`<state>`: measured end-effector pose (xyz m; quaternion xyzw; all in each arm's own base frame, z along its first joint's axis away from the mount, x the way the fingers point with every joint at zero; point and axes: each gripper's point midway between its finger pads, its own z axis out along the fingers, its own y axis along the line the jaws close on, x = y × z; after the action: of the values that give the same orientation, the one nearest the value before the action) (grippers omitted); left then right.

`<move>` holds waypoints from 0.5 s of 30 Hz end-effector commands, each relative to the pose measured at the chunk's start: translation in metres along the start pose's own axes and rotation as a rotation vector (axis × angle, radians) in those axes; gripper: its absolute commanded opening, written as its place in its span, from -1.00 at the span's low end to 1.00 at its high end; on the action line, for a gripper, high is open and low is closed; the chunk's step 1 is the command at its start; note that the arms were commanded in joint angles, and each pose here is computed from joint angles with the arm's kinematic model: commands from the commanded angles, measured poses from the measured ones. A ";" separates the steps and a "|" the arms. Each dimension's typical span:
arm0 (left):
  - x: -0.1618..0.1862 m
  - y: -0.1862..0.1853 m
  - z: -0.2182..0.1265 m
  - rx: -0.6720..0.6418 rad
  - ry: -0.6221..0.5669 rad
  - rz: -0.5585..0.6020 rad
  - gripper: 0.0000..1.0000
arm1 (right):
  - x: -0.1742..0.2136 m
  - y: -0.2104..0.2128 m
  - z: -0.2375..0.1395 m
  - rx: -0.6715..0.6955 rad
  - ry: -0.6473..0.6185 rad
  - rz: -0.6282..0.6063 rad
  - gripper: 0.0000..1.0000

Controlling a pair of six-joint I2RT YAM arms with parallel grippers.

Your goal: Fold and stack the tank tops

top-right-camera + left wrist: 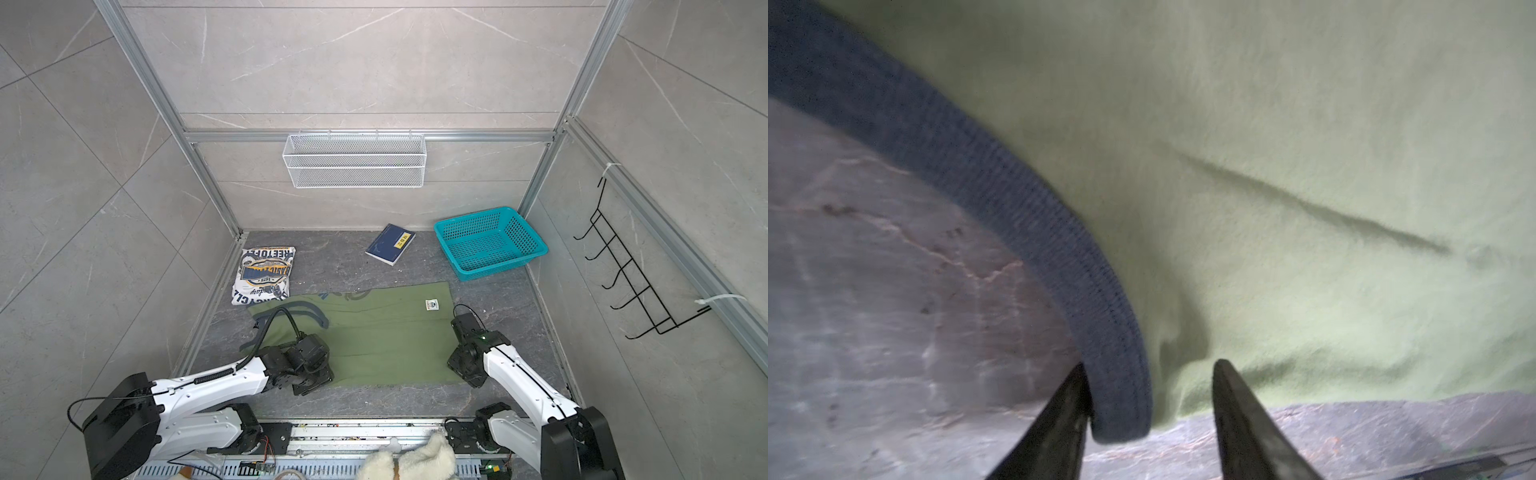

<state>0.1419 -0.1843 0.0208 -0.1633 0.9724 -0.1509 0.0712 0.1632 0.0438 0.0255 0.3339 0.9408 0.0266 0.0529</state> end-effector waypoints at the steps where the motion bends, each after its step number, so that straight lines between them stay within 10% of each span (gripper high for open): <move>1: -0.002 0.003 0.007 -0.041 -0.011 -0.011 -0.13 | 0.004 0.003 0.005 0.010 0.026 0.015 -0.07; 15: -0.014 -0.003 0.008 -0.058 -0.059 -0.002 -0.72 | 0.009 0.012 0.016 0.027 0.039 0.014 -0.46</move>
<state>0.1564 -0.1895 0.0174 -0.1705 0.9722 -0.1341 0.0881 0.1612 0.0539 0.0135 0.3346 0.9419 0.0100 0.0270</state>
